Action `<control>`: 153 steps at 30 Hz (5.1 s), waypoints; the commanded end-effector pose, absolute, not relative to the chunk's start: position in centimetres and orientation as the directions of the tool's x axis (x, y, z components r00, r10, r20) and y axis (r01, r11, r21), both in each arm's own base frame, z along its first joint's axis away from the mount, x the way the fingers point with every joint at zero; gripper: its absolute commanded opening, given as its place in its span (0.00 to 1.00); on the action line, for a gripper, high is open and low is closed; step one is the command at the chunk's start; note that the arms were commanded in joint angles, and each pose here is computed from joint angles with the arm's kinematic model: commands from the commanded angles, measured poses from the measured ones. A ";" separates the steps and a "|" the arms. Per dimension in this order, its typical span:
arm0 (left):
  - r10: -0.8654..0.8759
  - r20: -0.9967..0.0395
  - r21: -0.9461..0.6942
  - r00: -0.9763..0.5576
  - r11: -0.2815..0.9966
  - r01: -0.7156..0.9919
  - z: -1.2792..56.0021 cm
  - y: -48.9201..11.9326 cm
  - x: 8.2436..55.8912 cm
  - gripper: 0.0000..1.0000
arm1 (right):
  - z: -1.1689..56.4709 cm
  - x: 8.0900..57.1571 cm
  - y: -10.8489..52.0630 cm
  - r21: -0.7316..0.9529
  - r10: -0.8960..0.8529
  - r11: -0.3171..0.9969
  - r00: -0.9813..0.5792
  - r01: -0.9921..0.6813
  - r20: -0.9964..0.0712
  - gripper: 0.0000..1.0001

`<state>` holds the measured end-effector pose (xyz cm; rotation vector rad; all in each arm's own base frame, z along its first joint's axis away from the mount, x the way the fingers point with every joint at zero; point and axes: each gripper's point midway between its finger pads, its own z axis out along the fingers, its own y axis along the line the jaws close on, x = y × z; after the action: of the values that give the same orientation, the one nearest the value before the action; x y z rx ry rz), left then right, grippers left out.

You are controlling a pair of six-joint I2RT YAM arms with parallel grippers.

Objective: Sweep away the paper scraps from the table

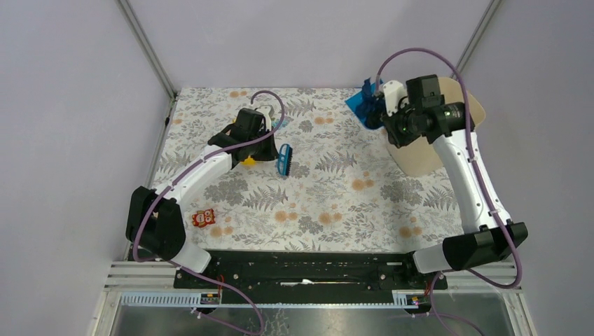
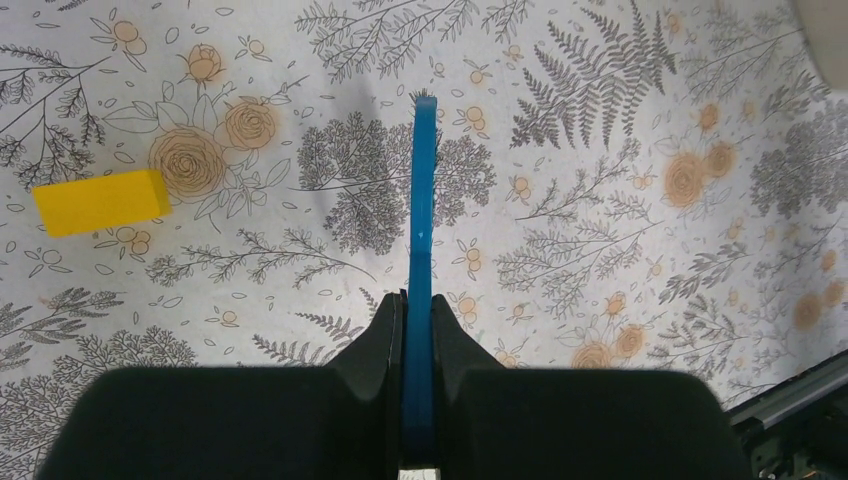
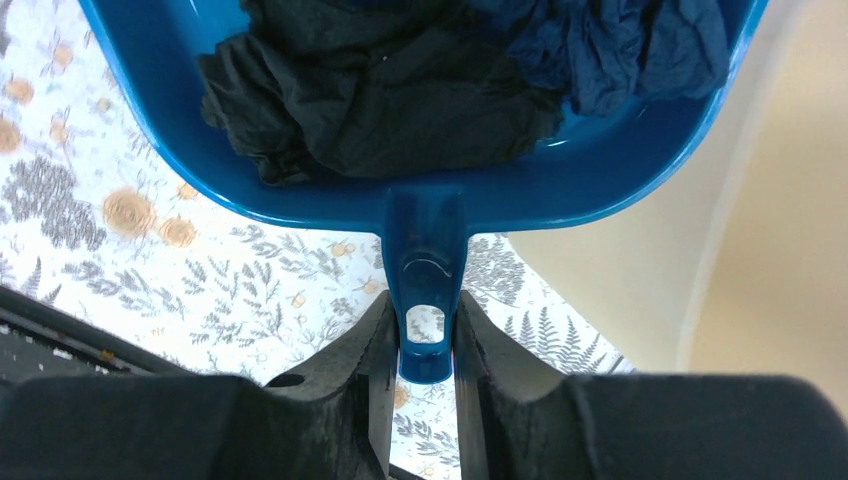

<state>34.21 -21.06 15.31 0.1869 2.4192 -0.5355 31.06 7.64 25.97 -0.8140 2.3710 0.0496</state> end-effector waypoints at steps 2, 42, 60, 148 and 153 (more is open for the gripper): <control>-0.063 -0.694 -0.387 -0.718 0.873 0.297 18.8 -21.6 34.9 0.00 | 29.8 33.1 4.7 -0.163 -0.441 0.882 -0.651 -0.442 -0.618 0.00; -0.047 -0.714 -0.351 -0.698 0.887 0.300 19.7 -19.9 35.0 0.00 | 42.1 34.3 -23.0 -0.764 -0.558 -0.041 -0.620 -0.643 0.552 0.08; -0.034 -0.712 -0.344 -0.701 0.888 0.306 19.5 -19.9 35.0 0.00 | 45.1 35.2 -22.5 -0.836 -0.605 -0.060 -0.646 -0.546 0.466 0.05; -0.511 -0.641 -0.490 -0.572 0.847 -0.208 19.5 -10.7 32.1 0.00 | 7.1 22.0 11.1 0.040 -0.628 0.644 -0.557 -0.764 -0.544 0.01; -0.278 -0.691 -0.267 -0.667 0.956 -0.122 20.6 -9.7 33.7 0.00 | 5.9 21.3 9.9 -0.014 -0.757 0.560 -0.505 -0.828 -0.414 0.00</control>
<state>33.97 -11.56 21.85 -0.5425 2.1389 -0.5112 21.74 10.60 6.39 -1.1072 2.4004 0.3424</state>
